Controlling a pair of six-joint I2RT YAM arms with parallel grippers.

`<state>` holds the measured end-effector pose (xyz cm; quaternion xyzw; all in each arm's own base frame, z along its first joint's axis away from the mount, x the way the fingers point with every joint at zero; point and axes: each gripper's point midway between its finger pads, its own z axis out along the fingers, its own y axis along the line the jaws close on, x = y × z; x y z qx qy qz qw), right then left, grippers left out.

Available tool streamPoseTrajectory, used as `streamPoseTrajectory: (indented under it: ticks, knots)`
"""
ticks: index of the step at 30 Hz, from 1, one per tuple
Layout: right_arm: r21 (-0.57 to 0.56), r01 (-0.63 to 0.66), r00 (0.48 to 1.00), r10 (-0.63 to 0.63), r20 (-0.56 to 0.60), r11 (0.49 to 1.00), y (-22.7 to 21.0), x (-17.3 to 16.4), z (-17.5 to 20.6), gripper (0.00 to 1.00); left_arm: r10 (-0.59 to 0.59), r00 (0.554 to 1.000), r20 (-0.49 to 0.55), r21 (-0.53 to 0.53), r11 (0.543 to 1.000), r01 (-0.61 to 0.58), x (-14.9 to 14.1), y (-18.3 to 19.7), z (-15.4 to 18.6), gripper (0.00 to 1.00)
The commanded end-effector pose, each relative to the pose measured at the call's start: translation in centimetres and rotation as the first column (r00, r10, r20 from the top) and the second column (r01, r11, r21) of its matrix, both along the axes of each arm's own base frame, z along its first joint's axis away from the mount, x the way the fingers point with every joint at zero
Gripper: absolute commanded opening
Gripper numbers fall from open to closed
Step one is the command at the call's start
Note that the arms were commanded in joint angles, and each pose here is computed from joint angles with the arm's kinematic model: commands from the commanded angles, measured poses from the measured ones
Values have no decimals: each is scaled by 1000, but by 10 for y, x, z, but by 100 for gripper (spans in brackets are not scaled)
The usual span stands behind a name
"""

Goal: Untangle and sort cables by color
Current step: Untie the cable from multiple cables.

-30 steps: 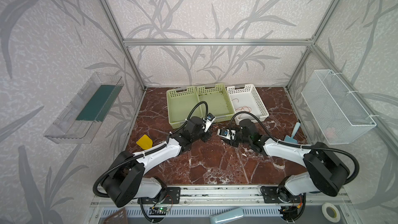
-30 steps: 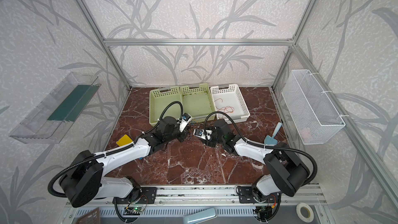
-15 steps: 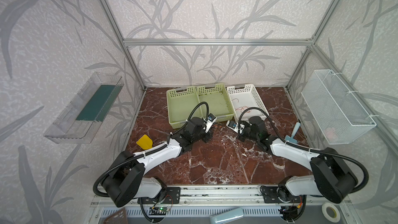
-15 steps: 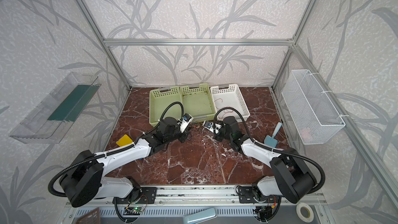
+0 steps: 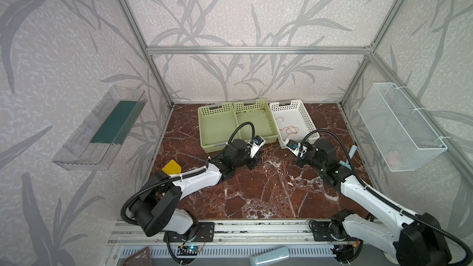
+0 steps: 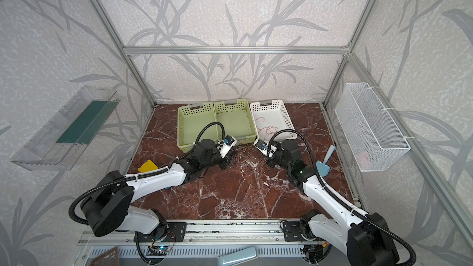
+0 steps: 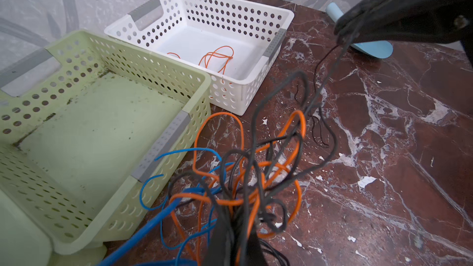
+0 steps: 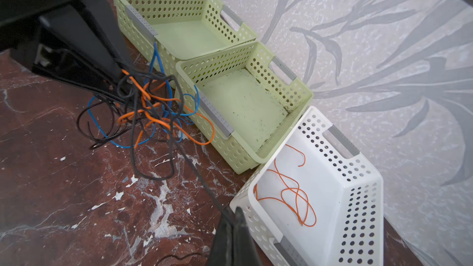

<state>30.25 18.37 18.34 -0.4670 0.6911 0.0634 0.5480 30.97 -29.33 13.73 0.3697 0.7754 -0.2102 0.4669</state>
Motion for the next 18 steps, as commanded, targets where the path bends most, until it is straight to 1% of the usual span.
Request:
streamPoseTrajectory:
  ticks: [1,3,5,7,8,10,13,18]
  knots:
    - [-16,-78,997,77,-5,997,1,-10,-4,0,95,984,-153,129,989,-75,-1,29,-53,0]
    - [-11,-147,989,147,-25,989,15,-18,-12,0,76,978,-194,112,992,-55,-3,21,-59,3]
    - [-59,-186,982,183,-46,981,25,-23,-25,0,67,970,-235,98,994,-45,-5,16,-66,8]
    - [-124,-213,977,206,-62,969,31,-26,-38,0,62,962,-265,87,995,-40,-6,13,-72,14]
    - [-138,-224,974,216,-67,965,34,-27,-41,0,61,961,-270,84,996,-40,-7,12,-74,18]
    - [-137,-244,969,236,-76,960,37,-29,-43,0,62,961,-268,73,996,-44,-8,11,-74,31]
    - [-143,-263,964,253,-83,954,39,-30,-50,0,60,969,-240,46,998,-50,-9,13,-66,44]
    - [-176,-273,962,263,-78,946,39,-30,-56,0,34,978,-206,2,999,-35,-15,13,-48,58]
